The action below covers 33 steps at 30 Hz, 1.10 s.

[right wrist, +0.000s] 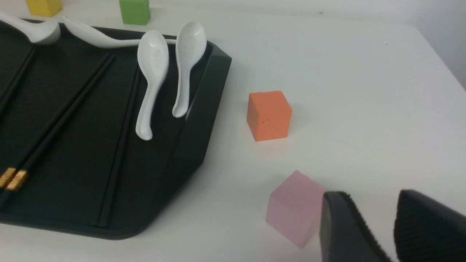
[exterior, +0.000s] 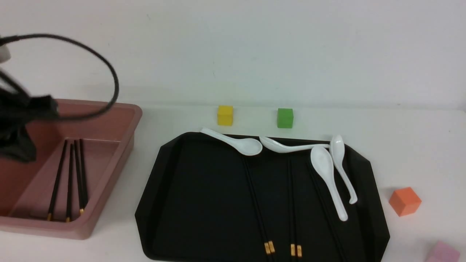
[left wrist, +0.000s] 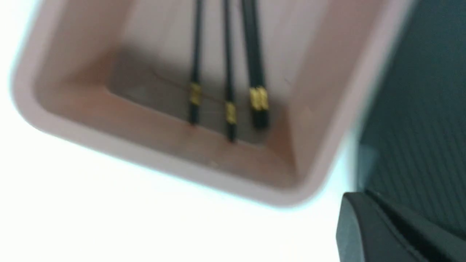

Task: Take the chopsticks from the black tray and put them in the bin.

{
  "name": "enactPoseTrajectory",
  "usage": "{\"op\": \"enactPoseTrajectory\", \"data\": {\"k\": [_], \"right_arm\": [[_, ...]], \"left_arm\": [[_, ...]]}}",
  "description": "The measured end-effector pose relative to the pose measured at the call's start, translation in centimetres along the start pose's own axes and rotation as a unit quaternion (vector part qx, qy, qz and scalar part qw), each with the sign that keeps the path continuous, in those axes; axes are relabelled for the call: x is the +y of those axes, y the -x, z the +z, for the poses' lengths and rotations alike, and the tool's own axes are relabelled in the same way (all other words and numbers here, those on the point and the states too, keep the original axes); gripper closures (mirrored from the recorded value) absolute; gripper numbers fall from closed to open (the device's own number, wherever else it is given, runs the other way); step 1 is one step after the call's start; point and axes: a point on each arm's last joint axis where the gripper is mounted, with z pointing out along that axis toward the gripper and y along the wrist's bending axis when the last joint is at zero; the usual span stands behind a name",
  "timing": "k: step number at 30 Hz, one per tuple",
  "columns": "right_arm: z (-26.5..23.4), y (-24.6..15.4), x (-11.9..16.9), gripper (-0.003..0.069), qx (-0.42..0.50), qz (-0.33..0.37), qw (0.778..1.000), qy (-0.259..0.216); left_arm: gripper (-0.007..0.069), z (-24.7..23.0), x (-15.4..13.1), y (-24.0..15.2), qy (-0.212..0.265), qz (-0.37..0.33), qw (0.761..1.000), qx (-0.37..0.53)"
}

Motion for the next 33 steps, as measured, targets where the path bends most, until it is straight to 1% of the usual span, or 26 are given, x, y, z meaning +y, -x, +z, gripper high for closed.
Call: {"op": "enactPoseTrajectory", "data": {"k": [1,3,6,9,11,14,19,28,33], "right_arm": [[0.0,0.0,0.0,0.0419,0.000,0.000,1.000,0.000],[0.0,0.0,0.0,0.0419,0.000,0.000,1.000,0.000],[0.0,0.0,0.0,0.0419,0.000,0.000,1.000,0.000],[0.0,0.0,0.0,0.0419,0.000,0.000,1.000,0.000],[0.0,0.0,0.0,0.0419,0.000,0.000,1.000,0.000],[0.0,0.0,0.0,0.0419,0.000,0.000,1.000,0.000],[0.0,0.0,0.0,0.0419,0.000,0.000,1.000,0.000],[0.0,0.0,0.0,0.0419,0.000,0.000,1.000,0.000],[0.0,0.0,0.0,0.0419,0.000,0.000,1.000,0.000]], "left_arm": [[0.0638,-0.1,0.0,-0.2,-0.003,0.001,1.000,-0.002],[0.0638,-0.7,0.3,-3.4,-0.046,0.014,0.998,-0.032],[0.0638,-1.1,0.6,-6.0,-0.080,0.017,0.994,-0.074],[0.0638,-1.0,1.2,-9.1,-0.119,0.000,0.984,-0.134],[0.0638,-1.0,1.6,-10.7,-0.136,-0.012,0.977,-0.165],[0.0638,-0.8,2.2,-12.5,-0.144,-0.008,0.969,-0.199],[0.0638,-1.0,2.6,-14.0,-0.148,0.002,0.966,-0.211],[0.0638,-0.9,2.6,-14.5,-0.149,0.007,0.970,-0.193],[0.0638,-1.1,2.7,-14.1,-0.144,0.009,0.966,-0.216]]}}
